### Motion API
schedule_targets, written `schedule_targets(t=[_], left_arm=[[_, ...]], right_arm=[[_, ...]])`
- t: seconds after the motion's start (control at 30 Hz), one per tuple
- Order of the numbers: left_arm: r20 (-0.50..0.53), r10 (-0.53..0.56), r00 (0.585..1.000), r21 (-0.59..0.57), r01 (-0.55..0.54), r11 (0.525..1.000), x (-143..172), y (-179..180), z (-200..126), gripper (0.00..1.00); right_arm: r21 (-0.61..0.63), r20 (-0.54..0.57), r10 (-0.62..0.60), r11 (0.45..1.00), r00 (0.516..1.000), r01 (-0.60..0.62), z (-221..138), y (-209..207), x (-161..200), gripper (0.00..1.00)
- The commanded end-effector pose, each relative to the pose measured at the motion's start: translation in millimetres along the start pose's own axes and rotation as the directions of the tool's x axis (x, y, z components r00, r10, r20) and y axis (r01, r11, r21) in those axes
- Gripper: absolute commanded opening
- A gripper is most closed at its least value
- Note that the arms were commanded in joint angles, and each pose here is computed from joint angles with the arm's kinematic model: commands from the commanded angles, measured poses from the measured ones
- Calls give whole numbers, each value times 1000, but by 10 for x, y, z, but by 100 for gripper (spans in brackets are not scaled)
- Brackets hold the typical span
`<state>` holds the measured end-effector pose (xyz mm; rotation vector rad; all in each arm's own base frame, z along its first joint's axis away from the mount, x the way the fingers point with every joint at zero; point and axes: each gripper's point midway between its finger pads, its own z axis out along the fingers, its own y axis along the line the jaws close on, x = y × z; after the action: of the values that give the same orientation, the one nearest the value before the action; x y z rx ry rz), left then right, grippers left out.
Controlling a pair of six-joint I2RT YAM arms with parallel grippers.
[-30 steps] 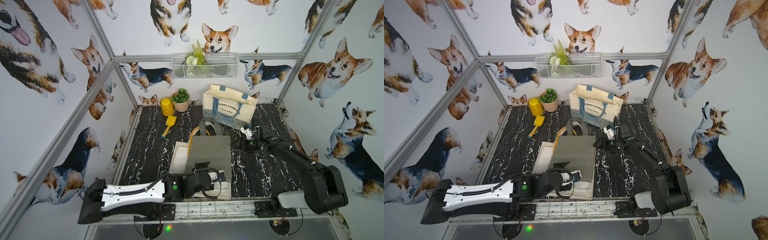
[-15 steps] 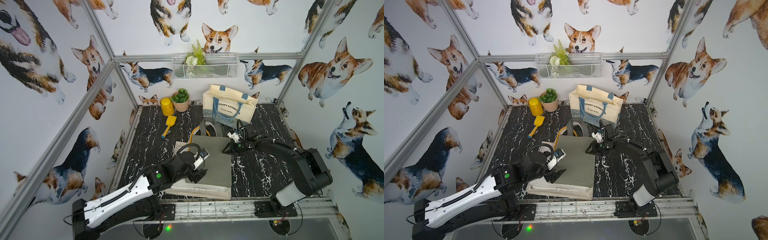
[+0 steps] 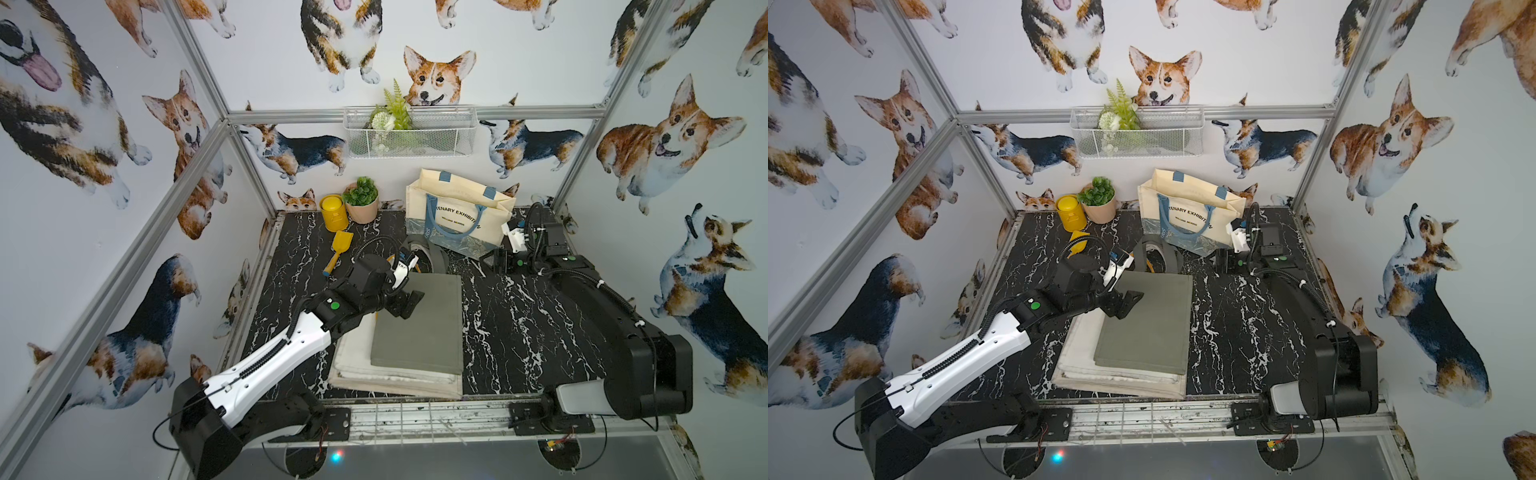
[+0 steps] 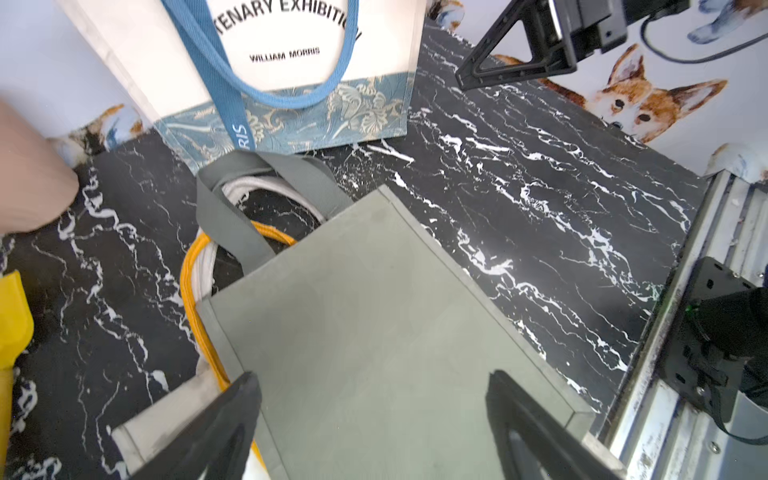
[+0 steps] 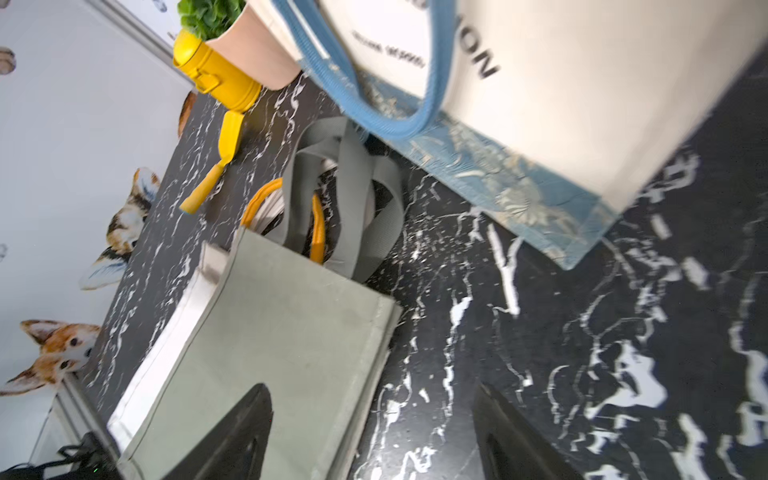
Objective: Put away the canvas bag
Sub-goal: Pick up the canvas bag from the center of the board.
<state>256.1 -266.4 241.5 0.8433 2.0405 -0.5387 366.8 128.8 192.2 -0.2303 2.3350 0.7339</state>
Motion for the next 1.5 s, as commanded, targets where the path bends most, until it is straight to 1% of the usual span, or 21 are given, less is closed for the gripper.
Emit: schedule_targets(t=[0.0,0.1,0.13,0.23,0.37,0.5,0.57,0.63,0.67,0.7,0.73,0.87,0.97,1.1,1.17,1.27,1.37,1.47], left_arm=[[106,62,992,32,-66,997,-286,-66,-17,88],[149,87,985,53,-96,994,-381,-116,-33,88],[155,94,983,54,-103,993,-397,-118,-37,87],[155,111,982,45,-119,992,-405,-111,-63,87],[173,113,978,36,-121,992,-387,-102,-123,86],[192,115,975,29,-122,992,-370,-100,-183,86],[203,119,972,21,-126,992,-372,-88,-196,86],[211,123,970,21,-130,991,-378,-90,-191,86],[213,128,969,26,-136,990,-380,-102,-183,86],[215,134,968,34,-144,989,-397,-118,-179,86],[216,140,966,38,-151,988,-410,-127,-176,86],[205,186,961,37,-198,980,-483,-143,-161,85],[206,228,952,28,-238,971,-573,-154,-179,85],[232,306,923,-6,-314,950,-775,-199,-268,84],[250,342,906,-25,-347,938,-893,-249,-322,83],[262,433,863,-69,-431,900,-1041,-365,-393,83],[248,535,808,-126,-521,845,-1151,-466,-453,84],[217,612,761,-185,-583,791,-1224,-497,-491,85]], right_arm=[[47,64,-159,987,985,157,-38,-106,-259,79],[34,98,-237,972,967,234,61,-164,-431,78],[47,112,-253,967,961,249,96,-201,-499,78],[115,139,-261,962,955,246,166,-372,-659,76],[150,174,-292,952,941,268,206,-505,-805,74],[168,184,-296,949,937,267,185,-585,-871,72],[141,188,-319,945,929,296,238,-570,-854,72],[115,190,-335,941,923,318,302,-564,-839,70],[98,189,-337,941,922,323,329,-556,-834,66],[91,192,-335,942,922,323,355,-560,-838,60],[87,196,-330,944,924,318,373,-568,-841,50],[104,229,-349,937,909,334,349,-562,-904,0],[150,275,-401,916,874,373,178,-488,-1011,0],[213,338,-514,858,788,468,-190,-246,-1174,0],[216,347,-549,835,760,505,-354,-111,-1208,0],[211,356,-568,822,742,529,-575,72,-1230,0],[202,356,-550,835,756,512,-748,183,-1202,0],[162,372,-523,850,767,502,-894,332,-1142,0]])
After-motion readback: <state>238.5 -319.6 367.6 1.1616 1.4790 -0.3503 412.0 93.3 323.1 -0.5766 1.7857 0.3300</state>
